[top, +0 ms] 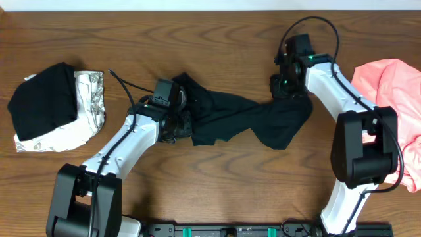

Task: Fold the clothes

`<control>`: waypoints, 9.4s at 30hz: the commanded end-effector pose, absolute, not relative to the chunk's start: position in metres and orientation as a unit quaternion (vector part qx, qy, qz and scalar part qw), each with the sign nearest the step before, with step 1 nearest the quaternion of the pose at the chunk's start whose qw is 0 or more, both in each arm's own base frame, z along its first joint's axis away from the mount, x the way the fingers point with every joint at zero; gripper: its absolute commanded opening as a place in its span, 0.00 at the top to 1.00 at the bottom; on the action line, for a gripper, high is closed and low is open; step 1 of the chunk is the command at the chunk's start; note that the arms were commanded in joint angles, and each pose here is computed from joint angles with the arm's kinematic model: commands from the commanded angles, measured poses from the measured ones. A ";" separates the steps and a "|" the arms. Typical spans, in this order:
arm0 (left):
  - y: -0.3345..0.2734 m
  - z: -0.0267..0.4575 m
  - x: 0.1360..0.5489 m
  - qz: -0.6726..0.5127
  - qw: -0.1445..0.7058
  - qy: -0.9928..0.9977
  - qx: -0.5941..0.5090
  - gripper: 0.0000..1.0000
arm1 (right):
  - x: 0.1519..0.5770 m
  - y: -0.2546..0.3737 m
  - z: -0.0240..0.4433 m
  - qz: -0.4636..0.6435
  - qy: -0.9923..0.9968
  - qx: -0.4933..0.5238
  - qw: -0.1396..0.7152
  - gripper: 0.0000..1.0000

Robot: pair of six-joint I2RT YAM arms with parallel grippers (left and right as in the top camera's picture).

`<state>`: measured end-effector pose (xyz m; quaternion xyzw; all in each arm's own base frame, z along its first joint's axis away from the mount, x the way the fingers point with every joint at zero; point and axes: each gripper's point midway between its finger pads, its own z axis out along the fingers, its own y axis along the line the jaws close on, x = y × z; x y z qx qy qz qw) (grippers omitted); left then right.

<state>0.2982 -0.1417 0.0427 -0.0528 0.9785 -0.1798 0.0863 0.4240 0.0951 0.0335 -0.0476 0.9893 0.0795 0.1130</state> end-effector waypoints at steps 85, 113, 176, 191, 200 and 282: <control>-0.138 0.088 0.307 -0.189 0.161 0.968 -0.033 0.94 | 0.429 0.087 0.017 0.025 0.991 0.066 0.111 0.99; -0.127 0.287 0.254 -0.283 0.406 0.869 0.009 0.94 | 0.338 0.036 0.319 0.037 0.905 0.084 0.415 0.99; -0.126 0.100 0.273 -0.147 0.021 0.989 -0.016 0.93 | 0.284 -0.027 0.173 -0.077 0.990 0.111 0.033 0.99; -0.123 0.099 0.257 -0.141 -0.013 0.990 -0.021 0.93 | 0.272 -0.027 0.153 -0.080 0.991 0.109 0.004 0.99; -0.115 0.101 0.217 -0.126 -0.095 0.987 -0.033 0.93 | 0.232 -0.021 0.129 -0.071 0.989 0.103 -0.081 0.98; -0.188 0.025 0.408 -0.144 0.208 0.966 0.050 0.35 | 0.389 -0.005 0.064 0.027 0.985 0.101 0.134 0.38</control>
